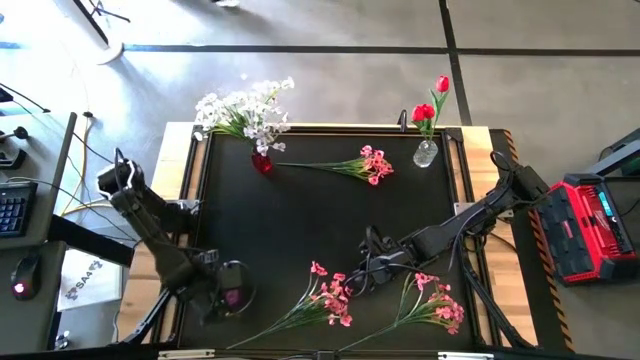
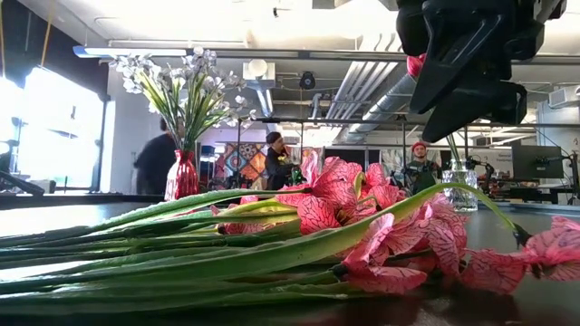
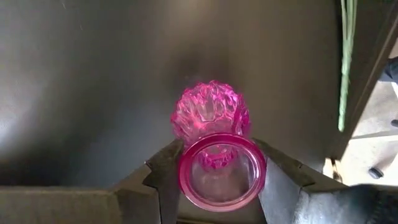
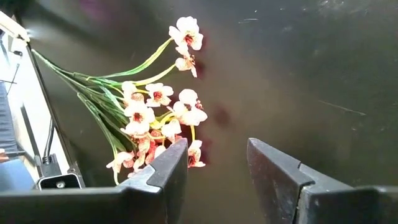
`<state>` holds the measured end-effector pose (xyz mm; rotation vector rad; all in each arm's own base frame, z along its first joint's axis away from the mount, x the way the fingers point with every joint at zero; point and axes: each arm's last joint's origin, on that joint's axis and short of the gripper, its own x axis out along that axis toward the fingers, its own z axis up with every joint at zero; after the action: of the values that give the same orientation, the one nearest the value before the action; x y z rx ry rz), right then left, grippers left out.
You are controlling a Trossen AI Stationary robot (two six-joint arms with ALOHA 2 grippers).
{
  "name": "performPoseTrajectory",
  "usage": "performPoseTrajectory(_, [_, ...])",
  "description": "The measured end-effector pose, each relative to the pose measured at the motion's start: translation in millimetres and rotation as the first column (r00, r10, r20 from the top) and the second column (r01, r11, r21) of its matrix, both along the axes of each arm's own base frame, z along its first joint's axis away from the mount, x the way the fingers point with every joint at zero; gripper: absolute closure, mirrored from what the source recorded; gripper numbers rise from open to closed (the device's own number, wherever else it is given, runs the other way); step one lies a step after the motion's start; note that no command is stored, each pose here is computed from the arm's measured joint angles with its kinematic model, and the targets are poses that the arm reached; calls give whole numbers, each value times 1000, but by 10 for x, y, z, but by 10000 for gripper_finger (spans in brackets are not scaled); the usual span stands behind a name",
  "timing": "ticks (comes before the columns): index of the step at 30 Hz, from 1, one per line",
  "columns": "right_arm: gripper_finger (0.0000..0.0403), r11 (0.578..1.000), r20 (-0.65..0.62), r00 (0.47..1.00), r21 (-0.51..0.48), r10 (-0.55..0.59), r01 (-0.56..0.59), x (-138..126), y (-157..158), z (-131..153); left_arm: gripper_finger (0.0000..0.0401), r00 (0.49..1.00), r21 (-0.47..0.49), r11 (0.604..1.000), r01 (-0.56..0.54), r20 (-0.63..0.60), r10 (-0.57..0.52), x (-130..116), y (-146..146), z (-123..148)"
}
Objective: Sort flowers into vase by color
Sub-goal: Adjust the violet vase
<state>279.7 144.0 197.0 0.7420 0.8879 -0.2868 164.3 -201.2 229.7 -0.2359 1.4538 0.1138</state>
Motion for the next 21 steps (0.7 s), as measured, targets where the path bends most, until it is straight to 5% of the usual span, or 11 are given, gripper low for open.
performPoseTrajectory(13, [249, 1000, -2, 1000, 1, 16, -16, -16, 30, -1, 245, 1000, 2, 1000, -2, -5, 2, 252, 236, 1])
performPoseTrajectory(21, [249, 999, -17, 999, -13, 30, -30, -32, 34, -10, 198, 999, -11, 999, -40, 0, 40, 255, 250, 32])
